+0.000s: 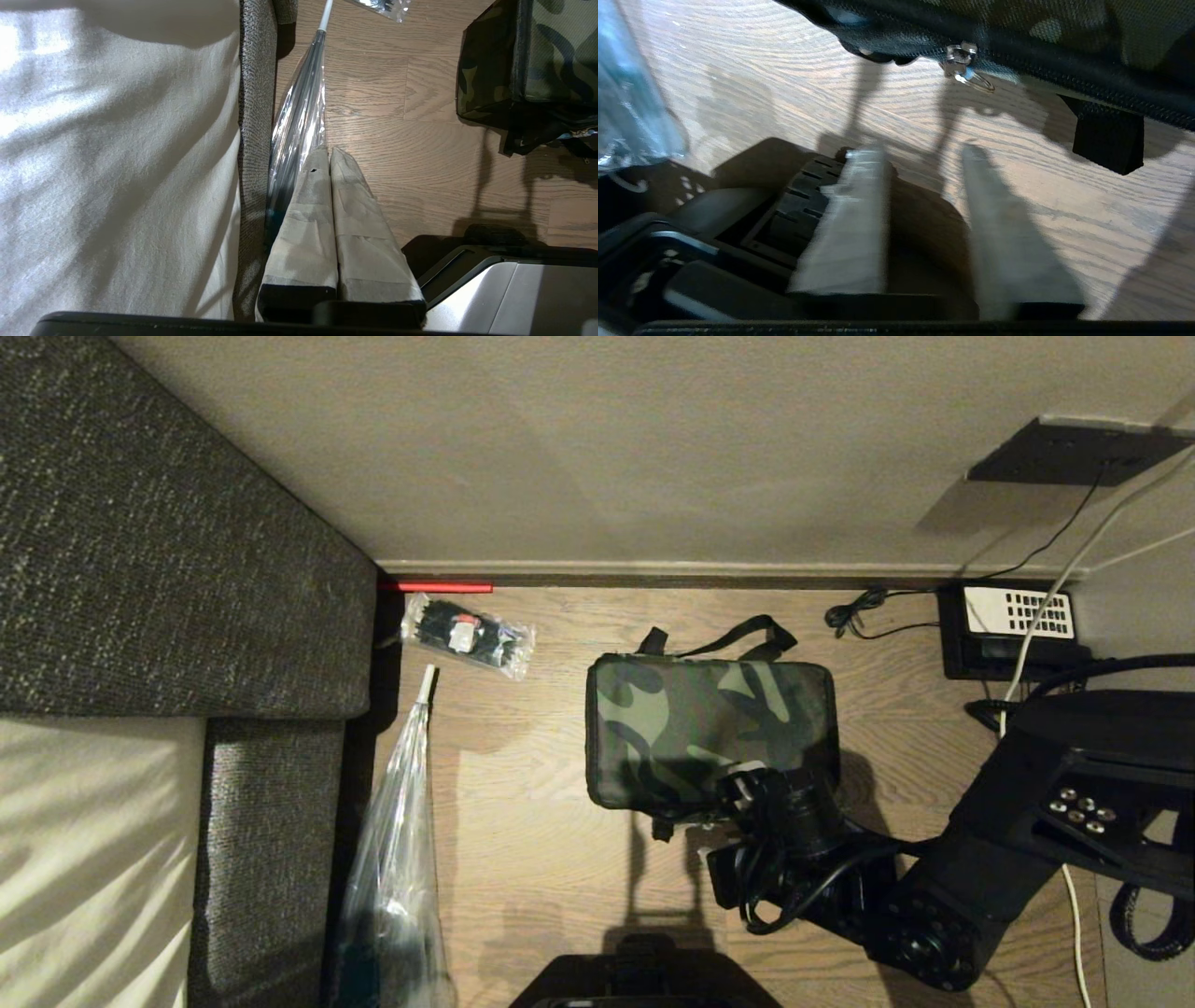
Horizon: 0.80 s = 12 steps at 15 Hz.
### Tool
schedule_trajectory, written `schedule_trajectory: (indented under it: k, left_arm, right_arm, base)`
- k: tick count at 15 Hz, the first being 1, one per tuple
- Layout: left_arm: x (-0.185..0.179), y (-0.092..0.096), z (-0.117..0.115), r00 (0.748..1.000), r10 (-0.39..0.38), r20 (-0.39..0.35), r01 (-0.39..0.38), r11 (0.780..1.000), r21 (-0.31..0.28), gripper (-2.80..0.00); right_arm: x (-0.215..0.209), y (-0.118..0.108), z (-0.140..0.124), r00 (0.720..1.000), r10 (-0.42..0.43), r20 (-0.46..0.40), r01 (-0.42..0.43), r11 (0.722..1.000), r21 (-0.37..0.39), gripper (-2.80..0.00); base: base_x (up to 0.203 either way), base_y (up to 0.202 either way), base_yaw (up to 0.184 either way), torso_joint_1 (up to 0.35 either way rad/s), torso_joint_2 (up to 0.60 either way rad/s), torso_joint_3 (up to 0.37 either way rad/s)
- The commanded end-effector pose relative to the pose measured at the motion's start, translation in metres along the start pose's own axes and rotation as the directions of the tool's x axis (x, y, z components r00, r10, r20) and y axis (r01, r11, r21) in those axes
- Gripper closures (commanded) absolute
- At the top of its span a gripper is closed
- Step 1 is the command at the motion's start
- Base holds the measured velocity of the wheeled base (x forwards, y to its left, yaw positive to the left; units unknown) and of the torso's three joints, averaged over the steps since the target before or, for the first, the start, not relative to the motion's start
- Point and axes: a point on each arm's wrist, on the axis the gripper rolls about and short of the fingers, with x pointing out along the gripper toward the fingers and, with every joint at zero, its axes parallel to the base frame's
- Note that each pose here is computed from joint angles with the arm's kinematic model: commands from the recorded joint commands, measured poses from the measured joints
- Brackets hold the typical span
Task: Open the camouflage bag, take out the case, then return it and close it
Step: Open the top of the storage box
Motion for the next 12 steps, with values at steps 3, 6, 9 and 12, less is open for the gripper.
schedule_trajectory:
  k: [3,6,9,12]
  left_arm:
    - [0.000,0.000,0.000,1.000,0.002,0.000,-0.002,1.000,0.000,0.00]
    - [0.000,0.000,0.000,1.000,0.002,0.000,-0.002,1.000,0.000,0.00]
    - [0.000,0.000,0.000,1.000,0.000,0.000,0.000,1.000,0.000,0.00]
    - [0.000,0.000,0.000,1.000,0.000,0.000,0.000,1.000,0.000,0.00]
  right_arm:
    - [0.013,-0.001,-0.004,1.000,-0.005,0.025,0.005,1.000,0.000,-2.80]
    - [0.021,-0.004,-0.006,0.999,-0.035,0.040,0.034,0.999,0.005,-2.80]
    - [0.028,-0.011,-0.005,0.997,-0.053,0.052,0.052,0.998,0.021,-2.80]
    - [0.037,-0.014,-0.005,0.996,-0.063,0.056,0.061,0.998,0.031,-2.80]
  base:
    - [0.000,0.000,0.000,0.000,0.00,0.000]
    - [0.000,0.000,0.000,0.000,0.00,0.000]
    - [0.000,0.000,0.000,0.000,0.00,0.000]
    - [0.000,0.000,0.000,0.000,0.00,0.000]
